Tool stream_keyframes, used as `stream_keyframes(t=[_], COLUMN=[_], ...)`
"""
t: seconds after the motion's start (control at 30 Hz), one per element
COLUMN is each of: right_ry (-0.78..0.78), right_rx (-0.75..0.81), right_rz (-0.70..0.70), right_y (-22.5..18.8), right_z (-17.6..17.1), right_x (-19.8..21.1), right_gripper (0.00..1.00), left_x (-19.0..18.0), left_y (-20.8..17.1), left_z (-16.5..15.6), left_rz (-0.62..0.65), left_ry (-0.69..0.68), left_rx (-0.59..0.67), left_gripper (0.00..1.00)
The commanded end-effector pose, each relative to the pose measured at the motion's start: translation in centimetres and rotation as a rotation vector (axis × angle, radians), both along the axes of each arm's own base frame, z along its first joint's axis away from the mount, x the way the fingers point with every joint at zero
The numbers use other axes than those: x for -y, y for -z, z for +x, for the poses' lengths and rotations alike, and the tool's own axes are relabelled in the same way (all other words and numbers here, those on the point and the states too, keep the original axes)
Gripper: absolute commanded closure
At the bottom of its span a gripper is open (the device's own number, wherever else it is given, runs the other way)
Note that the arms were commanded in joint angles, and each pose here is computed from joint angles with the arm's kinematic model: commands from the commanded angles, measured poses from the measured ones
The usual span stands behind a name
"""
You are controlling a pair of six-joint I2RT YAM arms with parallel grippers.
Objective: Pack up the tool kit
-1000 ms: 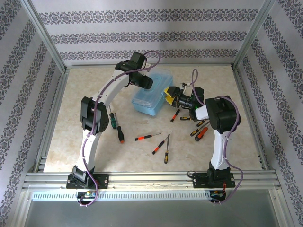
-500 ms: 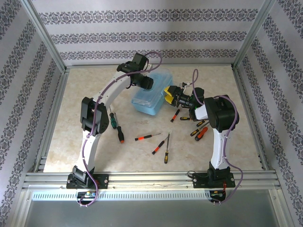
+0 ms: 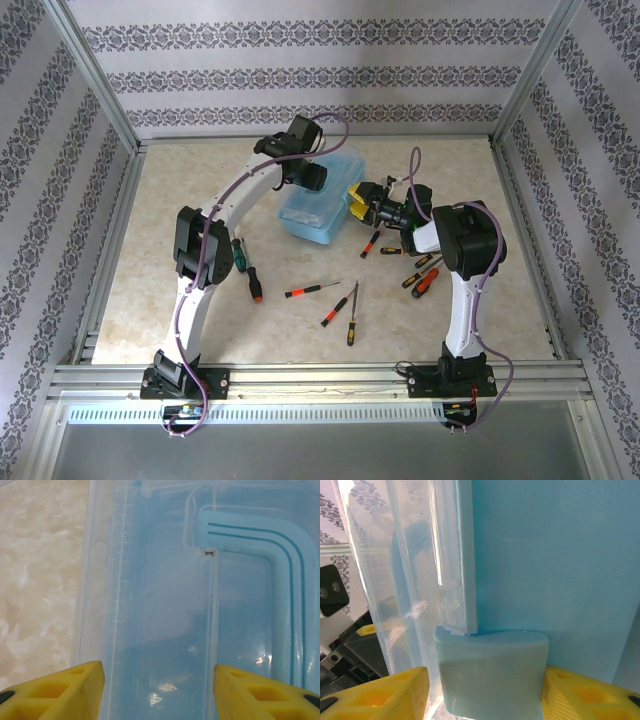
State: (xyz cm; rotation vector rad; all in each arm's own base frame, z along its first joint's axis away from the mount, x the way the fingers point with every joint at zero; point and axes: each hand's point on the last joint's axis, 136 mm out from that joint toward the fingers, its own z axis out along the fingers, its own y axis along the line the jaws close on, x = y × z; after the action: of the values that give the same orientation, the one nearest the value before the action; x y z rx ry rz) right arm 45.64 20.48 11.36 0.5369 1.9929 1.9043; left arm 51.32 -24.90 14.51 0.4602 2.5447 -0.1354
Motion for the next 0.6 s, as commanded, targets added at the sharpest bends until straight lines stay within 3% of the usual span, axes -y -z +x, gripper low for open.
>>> stream_keyframes(t=[0.0, 0.33, 0.57], right_ry=[-0.033, 0.041, 0.106], right_rx=[0.352, 0.396, 0.281], right_rz=[0.052, 0.021, -0.094], right_y=[-11.1, -12.2, -8.3], right_z=[-1.0, -1.3, -1.0], right_x=[-0.1, 3.3, 5.7], right_gripper=[0.42, 0.48, 0.53], left_x=[-4.9, -4.6, -2.3], left_y=[12.1, 12.3, 8.8], left_z=[-5.7, -5.4, -4.7], left_rz=[0.311, 0.301, 0.185], left_ry=[-0.03, -0.046, -0.046], left_rx=[-0.352, -0.362, -0.332], left_gripper=[0.43, 0.42, 0.43])
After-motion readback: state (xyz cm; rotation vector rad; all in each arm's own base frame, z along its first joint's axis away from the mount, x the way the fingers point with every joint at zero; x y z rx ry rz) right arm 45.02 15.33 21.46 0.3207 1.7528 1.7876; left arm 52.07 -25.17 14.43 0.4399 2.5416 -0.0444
